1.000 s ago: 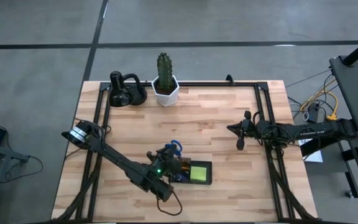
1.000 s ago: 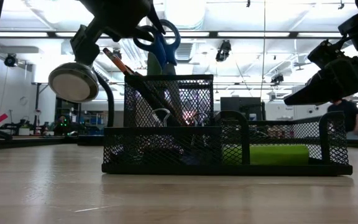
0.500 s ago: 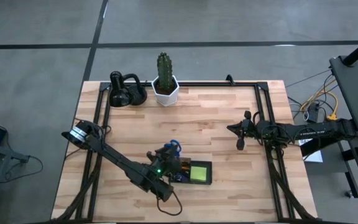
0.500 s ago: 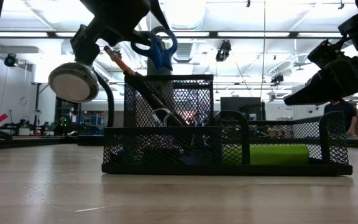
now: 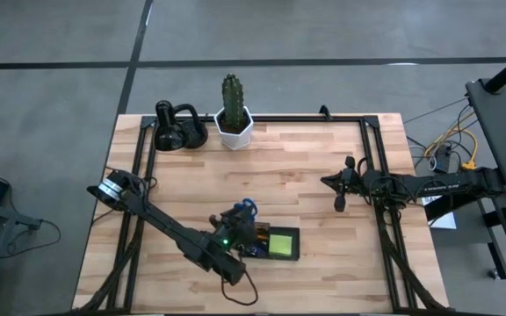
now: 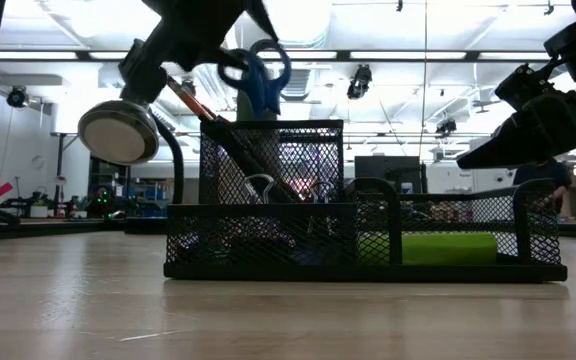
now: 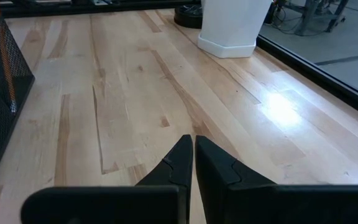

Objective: Pick and place office supplies into organizer
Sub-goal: Put the blue scissor into the desk organizer, then return to Home Position

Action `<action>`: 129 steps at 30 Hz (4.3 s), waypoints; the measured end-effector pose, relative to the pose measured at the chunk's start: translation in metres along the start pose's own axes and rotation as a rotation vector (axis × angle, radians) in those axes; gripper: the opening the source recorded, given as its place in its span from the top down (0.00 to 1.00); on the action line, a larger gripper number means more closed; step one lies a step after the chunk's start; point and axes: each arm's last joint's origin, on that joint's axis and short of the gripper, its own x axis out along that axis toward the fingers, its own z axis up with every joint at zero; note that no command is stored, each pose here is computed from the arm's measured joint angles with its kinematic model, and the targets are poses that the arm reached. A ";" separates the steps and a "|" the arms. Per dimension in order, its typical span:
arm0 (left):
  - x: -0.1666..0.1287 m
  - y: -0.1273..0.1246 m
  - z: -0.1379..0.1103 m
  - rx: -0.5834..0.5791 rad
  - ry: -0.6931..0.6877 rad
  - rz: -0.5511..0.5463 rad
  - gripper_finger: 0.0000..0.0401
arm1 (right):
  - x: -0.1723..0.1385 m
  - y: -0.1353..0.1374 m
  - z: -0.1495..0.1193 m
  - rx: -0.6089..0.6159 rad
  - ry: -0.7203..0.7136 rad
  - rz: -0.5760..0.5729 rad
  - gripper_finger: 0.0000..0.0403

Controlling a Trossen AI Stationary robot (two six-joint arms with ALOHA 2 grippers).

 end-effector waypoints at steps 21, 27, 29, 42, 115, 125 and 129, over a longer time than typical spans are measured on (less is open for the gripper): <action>-0.004 0.011 0.002 -0.245 -0.056 0.011 0.61 | 0.000 0.000 0.000 -0.001 0.000 0.000 0.98; -0.005 0.015 0.004 -0.300 -0.064 0.022 0.61 | 0.000 0.000 0.000 -0.001 0.000 0.001 0.98; -0.005 0.017 0.004 -0.334 -0.067 0.028 0.61 | 0.000 0.000 0.000 0.000 0.000 0.000 0.98; -0.007 0.022 0.007 -0.403 -0.082 0.042 0.61 | 0.000 0.000 0.000 -0.001 0.000 0.000 0.98; -0.037 0.042 -0.018 -1.283 -0.324 -0.144 0.64 | 0.000 0.000 0.000 -0.001 0.000 0.000 0.98; -0.024 0.040 -0.067 -1.493 -0.737 -0.421 0.95 | 0.000 0.000 0.000 0.022 -0.005 0.001 0.98; -0.006 0.038 -0.079 -1.542 -0.989 -0.288 0.98 | 0.000 0.000 0.000 0.033 -0.001 -0.001 0.98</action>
